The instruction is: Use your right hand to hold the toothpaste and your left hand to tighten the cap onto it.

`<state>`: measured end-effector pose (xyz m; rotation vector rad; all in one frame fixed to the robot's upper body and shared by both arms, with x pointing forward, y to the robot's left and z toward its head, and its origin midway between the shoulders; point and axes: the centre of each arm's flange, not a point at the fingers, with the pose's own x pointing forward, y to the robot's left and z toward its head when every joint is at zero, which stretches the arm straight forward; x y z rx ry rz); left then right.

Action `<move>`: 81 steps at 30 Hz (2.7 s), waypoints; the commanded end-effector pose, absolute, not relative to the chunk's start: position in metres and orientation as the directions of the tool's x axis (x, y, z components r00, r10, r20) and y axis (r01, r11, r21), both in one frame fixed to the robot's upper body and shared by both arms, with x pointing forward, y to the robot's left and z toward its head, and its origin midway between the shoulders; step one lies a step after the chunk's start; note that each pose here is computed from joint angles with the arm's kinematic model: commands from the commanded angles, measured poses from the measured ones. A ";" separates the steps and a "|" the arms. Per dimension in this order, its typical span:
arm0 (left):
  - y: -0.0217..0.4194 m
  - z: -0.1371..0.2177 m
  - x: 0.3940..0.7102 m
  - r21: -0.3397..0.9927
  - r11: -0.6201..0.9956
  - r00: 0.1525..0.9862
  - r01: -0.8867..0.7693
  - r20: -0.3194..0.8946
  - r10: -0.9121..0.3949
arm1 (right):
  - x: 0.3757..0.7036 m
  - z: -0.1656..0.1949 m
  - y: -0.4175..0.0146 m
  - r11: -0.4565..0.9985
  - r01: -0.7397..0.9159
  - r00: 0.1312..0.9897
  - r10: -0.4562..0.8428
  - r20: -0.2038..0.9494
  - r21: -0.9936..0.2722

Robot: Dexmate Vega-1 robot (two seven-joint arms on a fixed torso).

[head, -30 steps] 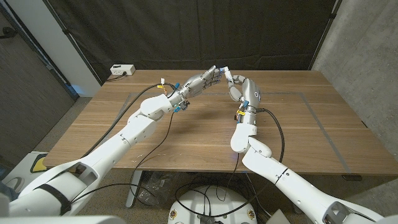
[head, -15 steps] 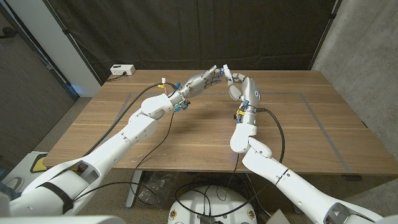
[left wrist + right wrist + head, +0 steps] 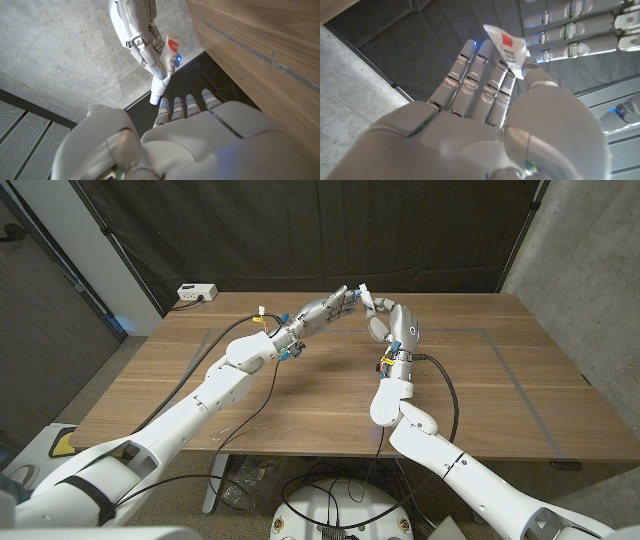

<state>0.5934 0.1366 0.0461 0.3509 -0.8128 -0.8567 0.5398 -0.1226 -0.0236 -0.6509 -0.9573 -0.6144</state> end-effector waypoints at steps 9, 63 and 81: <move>0.145 0.039 0.589 0.552 0.645 0.412 0.528 0.498 -0.763 | 0.555 -0.026 -0.126 0.628 0.736 0.467 -0.200 0.861 -0.253; 0.124 0.049 0.591 0.595 0.605 0.369 0.530 0.480 -0.796 | 0.530 -0.024 -0.123 0.657 0.724 0.411 -0.164 0.897 -0.211; 0.111 0.054 0.596 0.605 0.587 0.361 0.538 0.464 -0.809 | 0.529 -0.025 -0.140 0.647 0.737 0.411 -0.199 0.889 -0.196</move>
